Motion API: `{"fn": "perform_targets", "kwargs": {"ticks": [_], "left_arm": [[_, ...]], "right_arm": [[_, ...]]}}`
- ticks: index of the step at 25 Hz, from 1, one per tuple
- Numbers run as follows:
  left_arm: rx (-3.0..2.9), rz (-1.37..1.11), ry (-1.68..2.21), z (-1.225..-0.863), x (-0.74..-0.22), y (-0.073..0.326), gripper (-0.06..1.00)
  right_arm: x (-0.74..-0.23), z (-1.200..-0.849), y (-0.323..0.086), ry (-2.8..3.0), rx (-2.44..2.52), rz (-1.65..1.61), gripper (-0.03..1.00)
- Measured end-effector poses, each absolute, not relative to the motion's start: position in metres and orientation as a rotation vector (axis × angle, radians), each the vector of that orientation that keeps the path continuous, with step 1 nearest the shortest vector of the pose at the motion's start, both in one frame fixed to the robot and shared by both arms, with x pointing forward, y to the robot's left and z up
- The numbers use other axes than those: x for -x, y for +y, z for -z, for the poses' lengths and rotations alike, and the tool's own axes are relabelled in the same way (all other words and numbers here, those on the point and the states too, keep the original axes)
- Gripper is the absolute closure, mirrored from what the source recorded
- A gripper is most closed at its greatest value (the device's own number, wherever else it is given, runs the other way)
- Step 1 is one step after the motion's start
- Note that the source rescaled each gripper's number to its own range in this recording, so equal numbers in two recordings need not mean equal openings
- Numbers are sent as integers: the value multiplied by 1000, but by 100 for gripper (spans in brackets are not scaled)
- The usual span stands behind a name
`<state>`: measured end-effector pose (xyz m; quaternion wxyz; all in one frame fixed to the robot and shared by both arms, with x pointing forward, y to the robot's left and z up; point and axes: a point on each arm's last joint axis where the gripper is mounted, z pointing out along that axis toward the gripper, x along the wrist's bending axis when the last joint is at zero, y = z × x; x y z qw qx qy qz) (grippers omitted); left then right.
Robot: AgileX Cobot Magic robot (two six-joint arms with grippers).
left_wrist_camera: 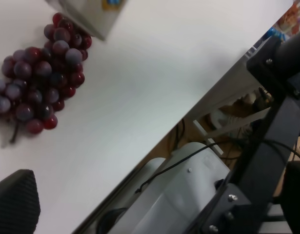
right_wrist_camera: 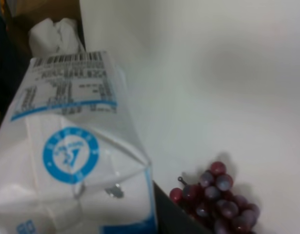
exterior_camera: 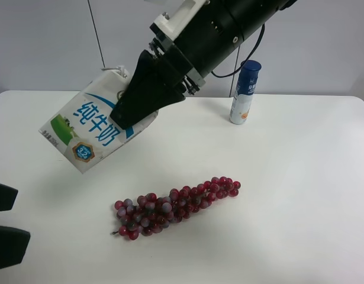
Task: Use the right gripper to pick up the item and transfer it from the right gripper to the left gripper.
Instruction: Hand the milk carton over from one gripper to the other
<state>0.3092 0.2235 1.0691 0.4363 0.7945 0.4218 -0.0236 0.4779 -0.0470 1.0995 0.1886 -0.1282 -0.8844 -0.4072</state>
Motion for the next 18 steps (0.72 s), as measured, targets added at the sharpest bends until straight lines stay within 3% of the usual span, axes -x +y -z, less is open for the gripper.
{"fn": "perform_targets", "kwargs": {"ticks": [18], "left_arm": [[-1971, 116, 877, -1064, -339, 204, -6]], "right_arm": [[-448, -1099, -25, -2513, 198, 1073, 97]]}}
